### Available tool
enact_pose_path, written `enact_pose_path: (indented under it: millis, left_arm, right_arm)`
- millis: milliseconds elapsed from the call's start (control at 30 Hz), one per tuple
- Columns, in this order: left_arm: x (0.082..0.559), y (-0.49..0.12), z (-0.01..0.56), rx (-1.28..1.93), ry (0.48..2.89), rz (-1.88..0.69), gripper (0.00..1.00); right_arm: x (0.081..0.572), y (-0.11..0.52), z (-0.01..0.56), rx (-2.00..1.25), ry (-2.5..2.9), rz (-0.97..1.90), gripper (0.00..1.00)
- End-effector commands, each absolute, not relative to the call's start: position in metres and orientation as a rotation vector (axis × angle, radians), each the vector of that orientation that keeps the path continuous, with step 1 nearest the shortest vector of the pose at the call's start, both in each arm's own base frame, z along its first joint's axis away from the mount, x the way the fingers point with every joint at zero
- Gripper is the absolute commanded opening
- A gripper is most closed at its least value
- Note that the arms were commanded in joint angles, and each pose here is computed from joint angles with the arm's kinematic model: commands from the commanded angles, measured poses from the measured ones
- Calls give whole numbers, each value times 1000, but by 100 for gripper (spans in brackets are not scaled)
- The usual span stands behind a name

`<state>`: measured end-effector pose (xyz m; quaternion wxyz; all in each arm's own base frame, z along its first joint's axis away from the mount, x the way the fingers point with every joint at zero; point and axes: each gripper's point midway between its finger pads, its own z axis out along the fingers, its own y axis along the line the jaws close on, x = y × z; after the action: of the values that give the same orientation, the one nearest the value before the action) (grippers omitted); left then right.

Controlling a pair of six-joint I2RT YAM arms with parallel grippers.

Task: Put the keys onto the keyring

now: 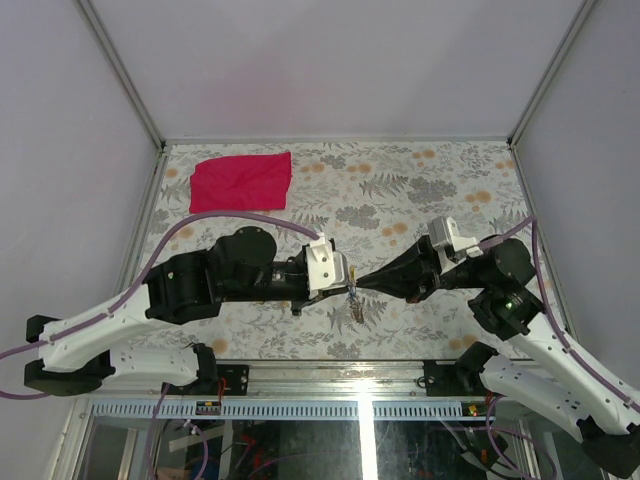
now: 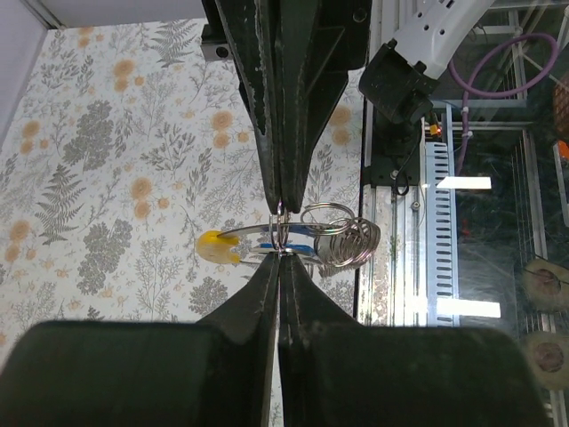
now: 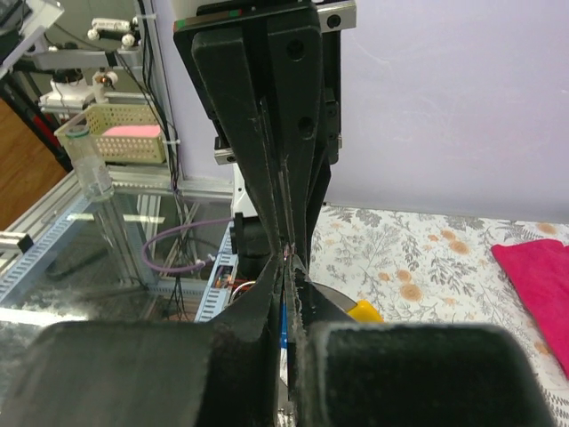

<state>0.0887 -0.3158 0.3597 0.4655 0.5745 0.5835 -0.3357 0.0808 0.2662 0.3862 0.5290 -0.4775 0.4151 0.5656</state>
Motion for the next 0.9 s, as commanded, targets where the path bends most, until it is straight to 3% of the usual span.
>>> enact_pose_path:
  millis: [0,400,600,867]
  left_arm:
    - [88,-316,375,1359,1395,-847,2]
    - [93,-322,398,1204,1326,-916,8]
    - [94,-321,404,1156,1312,-934,21]
    - [97,-305,425,980,1247,-992,27]
  right_arm:
    - [75,256,430,-1020,815,1350,0]
    - [90,252,434,-812,775,1407,0]
    - [90,253,432,-804,768,1425,0]
    - [87,254,429,-847,769,1416,0]
